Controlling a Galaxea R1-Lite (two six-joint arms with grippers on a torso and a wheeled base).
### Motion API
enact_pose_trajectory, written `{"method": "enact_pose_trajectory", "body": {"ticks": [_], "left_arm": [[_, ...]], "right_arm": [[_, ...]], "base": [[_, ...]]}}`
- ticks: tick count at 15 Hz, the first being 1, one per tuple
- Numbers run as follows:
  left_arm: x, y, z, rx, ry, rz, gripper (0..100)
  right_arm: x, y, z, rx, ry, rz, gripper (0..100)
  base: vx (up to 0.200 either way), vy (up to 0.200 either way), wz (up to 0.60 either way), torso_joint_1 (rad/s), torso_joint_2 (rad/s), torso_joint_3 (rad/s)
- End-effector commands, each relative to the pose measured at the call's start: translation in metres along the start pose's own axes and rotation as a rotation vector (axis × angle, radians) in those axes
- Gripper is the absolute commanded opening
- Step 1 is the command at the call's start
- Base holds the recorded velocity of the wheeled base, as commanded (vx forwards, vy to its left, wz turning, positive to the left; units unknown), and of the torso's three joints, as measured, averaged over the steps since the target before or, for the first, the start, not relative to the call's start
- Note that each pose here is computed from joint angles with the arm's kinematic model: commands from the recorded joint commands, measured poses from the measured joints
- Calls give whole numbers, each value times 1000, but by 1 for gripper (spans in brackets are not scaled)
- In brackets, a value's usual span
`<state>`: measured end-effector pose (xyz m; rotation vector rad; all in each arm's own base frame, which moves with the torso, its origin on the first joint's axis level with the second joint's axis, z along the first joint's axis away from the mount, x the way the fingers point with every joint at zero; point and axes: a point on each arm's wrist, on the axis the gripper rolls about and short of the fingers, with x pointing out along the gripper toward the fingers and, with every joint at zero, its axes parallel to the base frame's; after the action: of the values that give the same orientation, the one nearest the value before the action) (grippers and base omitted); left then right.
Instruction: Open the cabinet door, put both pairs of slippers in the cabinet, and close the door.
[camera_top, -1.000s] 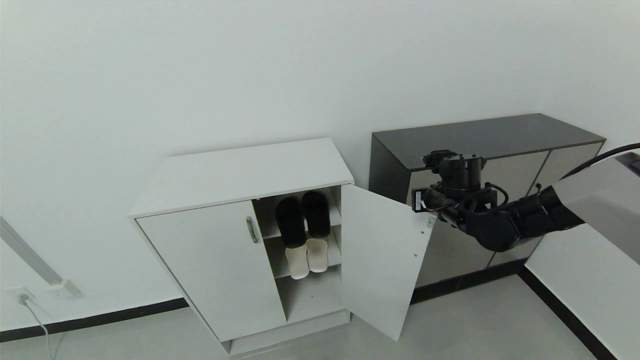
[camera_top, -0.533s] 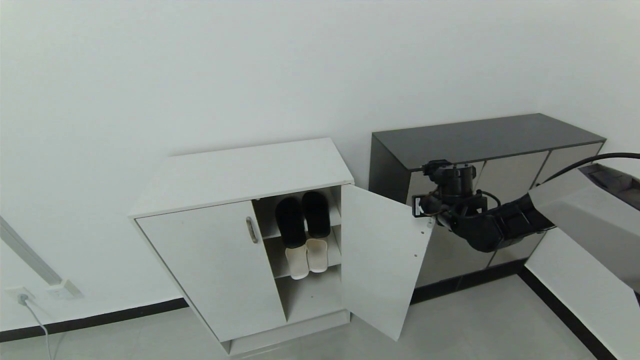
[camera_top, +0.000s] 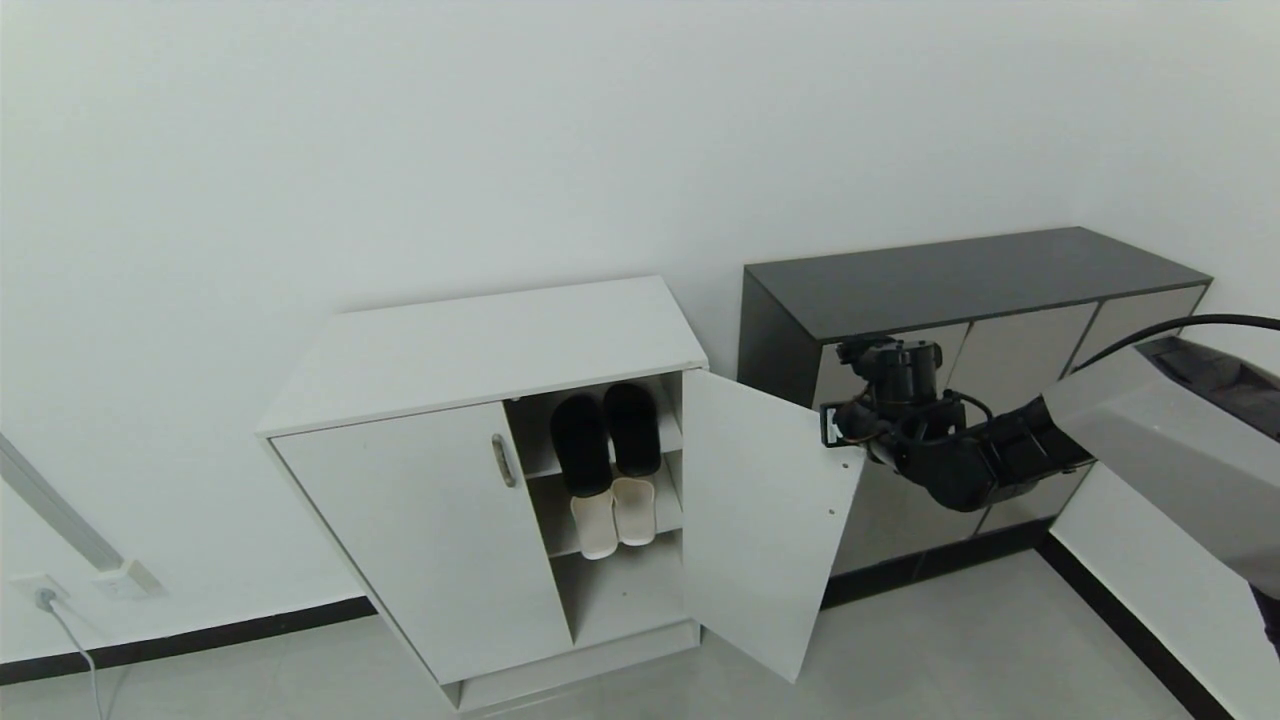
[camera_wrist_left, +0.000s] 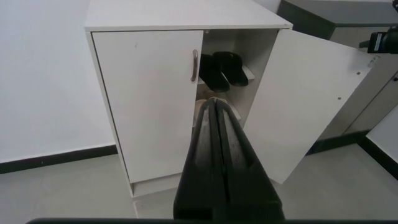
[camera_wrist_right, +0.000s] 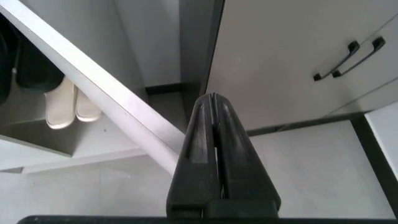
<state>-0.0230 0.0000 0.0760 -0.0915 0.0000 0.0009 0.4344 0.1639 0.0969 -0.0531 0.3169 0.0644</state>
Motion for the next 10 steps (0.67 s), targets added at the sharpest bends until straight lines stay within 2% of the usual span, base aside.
{"method": "enact_pose_trajectory", "body": {"ticks": [1,5,10], "left_arm": [[0,0,0,-1,0,1,0],[0,0,0,-1,0,1,0],[0,0,0,-1,0,-1,0]], "right_arm": [[-1,1,-1,-3,6,3,0],[-13,14,-1,-17,12,35,0],[-61,69,-9,-54,33,175,0]], "base": [[0,0,0,0,0,0],[0,0,0,0,0,0],[0,0,0,0,0,0]]}}
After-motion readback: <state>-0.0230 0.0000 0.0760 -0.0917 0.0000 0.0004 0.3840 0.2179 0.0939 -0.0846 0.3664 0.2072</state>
